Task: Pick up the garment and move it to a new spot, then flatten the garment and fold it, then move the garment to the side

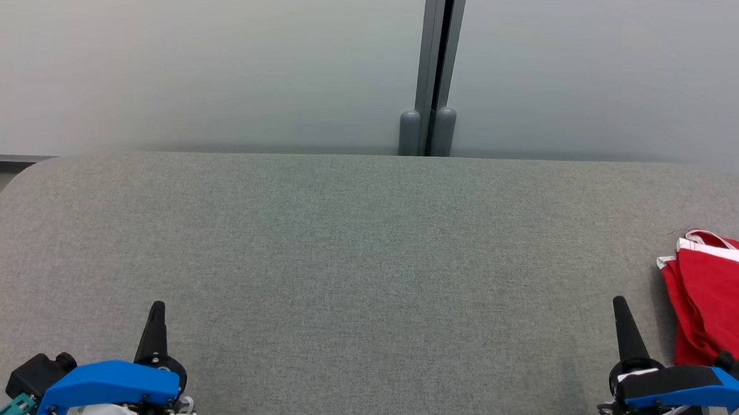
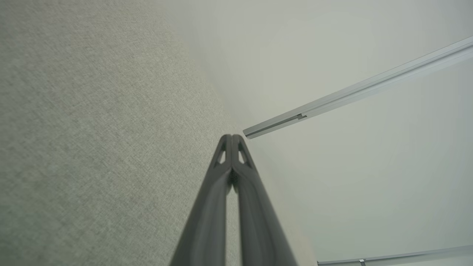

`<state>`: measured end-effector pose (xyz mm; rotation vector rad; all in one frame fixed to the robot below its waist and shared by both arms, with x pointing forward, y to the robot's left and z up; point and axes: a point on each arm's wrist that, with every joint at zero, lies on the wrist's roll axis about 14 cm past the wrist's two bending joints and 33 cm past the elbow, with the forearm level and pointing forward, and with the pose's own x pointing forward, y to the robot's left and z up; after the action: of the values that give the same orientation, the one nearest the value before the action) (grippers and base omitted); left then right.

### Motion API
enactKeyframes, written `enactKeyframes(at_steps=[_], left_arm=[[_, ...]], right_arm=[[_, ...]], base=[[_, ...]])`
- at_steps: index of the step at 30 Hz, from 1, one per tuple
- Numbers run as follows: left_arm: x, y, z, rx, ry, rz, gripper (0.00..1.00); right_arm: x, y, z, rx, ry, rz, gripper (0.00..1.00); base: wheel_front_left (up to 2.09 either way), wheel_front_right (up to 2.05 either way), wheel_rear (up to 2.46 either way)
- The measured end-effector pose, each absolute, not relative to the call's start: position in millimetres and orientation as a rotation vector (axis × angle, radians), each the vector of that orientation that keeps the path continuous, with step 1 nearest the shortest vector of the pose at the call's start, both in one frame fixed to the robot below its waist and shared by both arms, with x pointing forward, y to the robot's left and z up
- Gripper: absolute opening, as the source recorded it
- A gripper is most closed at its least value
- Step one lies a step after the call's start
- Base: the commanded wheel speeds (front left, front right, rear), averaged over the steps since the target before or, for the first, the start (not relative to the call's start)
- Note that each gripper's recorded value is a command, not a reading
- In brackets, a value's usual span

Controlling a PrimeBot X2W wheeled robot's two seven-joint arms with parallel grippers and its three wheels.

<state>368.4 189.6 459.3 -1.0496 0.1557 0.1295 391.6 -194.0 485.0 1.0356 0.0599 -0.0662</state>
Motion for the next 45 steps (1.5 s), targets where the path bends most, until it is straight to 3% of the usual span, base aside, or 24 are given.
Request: enactKeyframes(at_steps=[45], left_arm=[[382.6,196.2,490.0,-1.447,0.058,0.053,0.00]], right_arm=[[390.8,-197.0,501.0,1.445,0.020,-0.024,0.00]], base=[[0.00,0.00,0.00]])
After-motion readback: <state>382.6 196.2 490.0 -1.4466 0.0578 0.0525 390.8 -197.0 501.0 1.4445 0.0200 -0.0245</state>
